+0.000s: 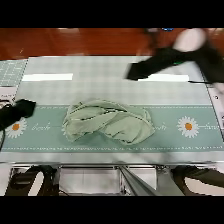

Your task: Fold the shirts.

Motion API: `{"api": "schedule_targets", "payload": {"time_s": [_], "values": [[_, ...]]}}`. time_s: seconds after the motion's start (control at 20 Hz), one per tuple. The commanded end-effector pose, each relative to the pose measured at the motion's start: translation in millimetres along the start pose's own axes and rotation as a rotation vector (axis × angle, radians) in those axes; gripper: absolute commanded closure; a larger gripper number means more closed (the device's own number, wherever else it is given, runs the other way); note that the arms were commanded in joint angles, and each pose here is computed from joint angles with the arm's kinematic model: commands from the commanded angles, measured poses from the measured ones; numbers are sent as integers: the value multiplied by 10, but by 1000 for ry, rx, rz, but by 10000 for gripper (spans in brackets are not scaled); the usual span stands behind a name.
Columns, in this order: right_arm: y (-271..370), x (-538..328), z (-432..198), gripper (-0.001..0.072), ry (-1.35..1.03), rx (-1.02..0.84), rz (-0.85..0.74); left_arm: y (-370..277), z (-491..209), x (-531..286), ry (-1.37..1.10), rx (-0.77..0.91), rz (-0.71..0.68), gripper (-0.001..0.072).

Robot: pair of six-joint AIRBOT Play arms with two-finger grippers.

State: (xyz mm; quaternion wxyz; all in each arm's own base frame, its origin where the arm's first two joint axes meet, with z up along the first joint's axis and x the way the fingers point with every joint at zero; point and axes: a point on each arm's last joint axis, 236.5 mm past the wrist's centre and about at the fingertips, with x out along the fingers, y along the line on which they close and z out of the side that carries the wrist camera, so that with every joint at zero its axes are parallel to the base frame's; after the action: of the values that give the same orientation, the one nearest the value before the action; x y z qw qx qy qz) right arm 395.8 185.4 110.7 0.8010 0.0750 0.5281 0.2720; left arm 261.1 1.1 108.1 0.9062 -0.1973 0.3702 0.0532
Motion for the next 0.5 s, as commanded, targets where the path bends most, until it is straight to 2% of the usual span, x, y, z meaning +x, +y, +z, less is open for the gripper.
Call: {"api": "schedule_targets", "payload": {"time_s": [0.0,0.15,0.2,0.3,0.45], "values": [[-1187,-596,-809,307,-64,304,-201,101,-317,201,180,-219,-44,201],[-1310,-293,-1629,306,-126,543,-77,-628,-1080,483,469,-324,-473,200],[-1296,-184,-1861,306,-109,585,-49,-667,-1195,533,500,-364,-508,200],[-1269,1,-2235,306,-60,658,-19,-562,-1375,635,539,-367,-475,200],[-1200,149,-2450,306,-16,686,8,-398,-1545,718,595,-324,-410,200]]}}
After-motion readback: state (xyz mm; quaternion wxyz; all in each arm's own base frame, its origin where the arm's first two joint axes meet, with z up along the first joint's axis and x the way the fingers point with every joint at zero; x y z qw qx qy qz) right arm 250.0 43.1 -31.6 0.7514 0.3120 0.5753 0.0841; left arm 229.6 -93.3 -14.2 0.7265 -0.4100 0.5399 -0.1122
